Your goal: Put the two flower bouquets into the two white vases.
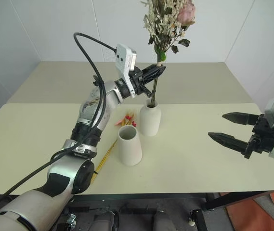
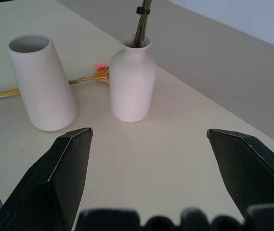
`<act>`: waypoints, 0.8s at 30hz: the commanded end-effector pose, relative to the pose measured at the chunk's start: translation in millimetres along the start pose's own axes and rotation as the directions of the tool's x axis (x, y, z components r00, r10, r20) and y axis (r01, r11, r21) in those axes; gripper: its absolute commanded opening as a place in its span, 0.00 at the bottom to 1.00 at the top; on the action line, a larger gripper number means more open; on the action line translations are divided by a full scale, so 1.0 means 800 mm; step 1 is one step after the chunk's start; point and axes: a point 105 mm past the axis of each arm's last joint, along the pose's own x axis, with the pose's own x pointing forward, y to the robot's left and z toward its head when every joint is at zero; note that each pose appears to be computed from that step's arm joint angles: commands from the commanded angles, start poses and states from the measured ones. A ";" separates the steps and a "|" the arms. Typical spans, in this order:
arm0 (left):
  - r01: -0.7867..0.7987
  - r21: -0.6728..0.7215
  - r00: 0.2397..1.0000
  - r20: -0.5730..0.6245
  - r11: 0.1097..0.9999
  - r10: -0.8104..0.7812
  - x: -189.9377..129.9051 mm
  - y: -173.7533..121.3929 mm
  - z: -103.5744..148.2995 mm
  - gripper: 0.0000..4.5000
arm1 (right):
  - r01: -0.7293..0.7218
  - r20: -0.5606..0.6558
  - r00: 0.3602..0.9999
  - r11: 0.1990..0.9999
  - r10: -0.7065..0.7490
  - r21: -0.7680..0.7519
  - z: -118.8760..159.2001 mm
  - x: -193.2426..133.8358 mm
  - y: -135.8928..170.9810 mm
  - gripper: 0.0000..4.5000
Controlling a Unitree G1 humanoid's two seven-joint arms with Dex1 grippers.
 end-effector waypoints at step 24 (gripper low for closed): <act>-0.113 -0.035 0.957 -0.272 0.993 0.099 -0.167 0.016 0.003 1.00 | 0.001 0.028 1.000 0.999 0.000 -0.040 0.011 0.001 -0.007 1.00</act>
